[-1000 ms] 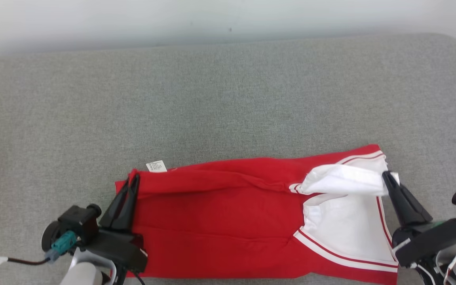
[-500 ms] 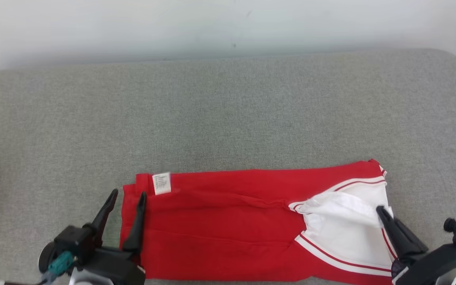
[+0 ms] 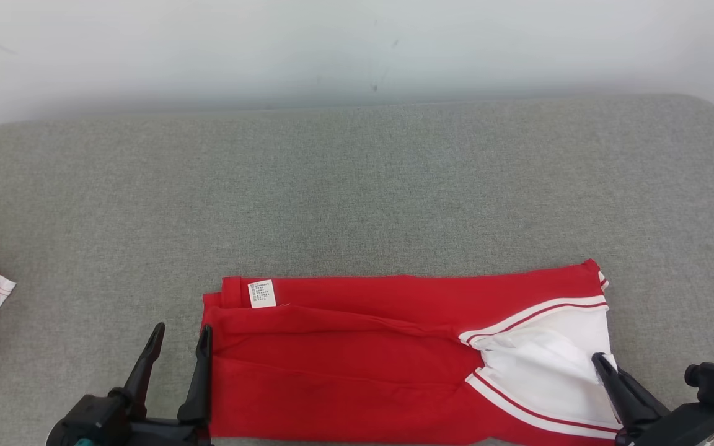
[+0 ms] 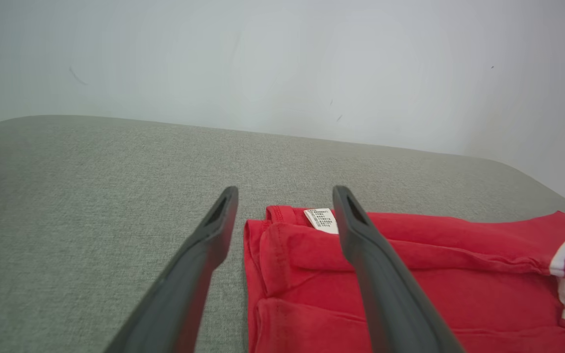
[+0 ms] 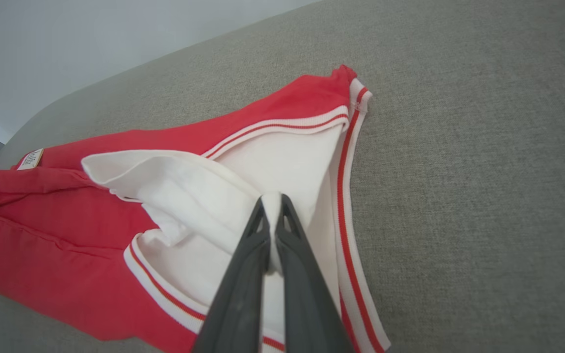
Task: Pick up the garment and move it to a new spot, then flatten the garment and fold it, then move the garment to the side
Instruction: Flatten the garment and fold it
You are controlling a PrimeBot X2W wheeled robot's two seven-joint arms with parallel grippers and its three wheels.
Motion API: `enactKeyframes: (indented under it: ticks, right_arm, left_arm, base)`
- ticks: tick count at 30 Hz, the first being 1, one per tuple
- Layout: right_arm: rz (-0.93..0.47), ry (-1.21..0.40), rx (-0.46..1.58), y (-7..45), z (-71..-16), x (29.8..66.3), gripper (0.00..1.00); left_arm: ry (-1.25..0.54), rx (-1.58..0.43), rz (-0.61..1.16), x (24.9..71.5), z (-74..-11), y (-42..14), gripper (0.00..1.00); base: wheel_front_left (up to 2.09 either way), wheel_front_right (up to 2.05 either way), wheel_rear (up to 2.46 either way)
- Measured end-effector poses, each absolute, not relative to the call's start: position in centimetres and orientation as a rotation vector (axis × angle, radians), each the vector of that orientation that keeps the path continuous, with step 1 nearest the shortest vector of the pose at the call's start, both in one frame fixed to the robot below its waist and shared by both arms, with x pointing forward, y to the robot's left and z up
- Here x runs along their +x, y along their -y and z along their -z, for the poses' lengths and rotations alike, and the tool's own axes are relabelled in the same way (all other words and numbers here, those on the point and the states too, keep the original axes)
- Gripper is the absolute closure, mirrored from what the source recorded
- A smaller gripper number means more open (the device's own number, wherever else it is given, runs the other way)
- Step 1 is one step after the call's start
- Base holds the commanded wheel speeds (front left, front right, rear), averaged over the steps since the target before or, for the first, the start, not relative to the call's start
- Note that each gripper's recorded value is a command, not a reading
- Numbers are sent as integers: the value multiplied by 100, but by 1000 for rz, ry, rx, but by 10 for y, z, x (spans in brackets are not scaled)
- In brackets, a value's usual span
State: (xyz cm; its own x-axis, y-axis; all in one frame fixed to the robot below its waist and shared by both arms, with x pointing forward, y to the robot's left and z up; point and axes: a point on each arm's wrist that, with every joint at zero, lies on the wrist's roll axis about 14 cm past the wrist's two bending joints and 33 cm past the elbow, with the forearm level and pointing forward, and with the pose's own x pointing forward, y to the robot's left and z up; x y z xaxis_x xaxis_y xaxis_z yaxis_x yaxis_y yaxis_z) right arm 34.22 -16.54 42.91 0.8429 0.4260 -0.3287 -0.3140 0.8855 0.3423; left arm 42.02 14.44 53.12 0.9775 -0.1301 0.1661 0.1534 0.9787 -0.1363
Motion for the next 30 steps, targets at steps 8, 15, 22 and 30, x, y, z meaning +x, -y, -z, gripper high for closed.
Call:
enactKeyframes:
  ticks: [8,15,22,30]
  right_arm:
    - [-393,-299,352,161,-457,352,0]
    - [-320,-263,253,188,-456,364,0]
    - [-252,-317,168,202,-436,376,0]
    - [-240,-394,174,188,-414,388,0]
  left_arm:
    - [185,-142,122,411,-540,-152,0]
    - [211,-134,103,405,-547,-157,0]
    - [222,-107,74,397,-551,-166,0]
    - [218,-98,47,394,-549,-175,0]
  base:
    - [0,0,0]
    - [0,0,0]
    - [0,0,0]
    - [0,0,0]
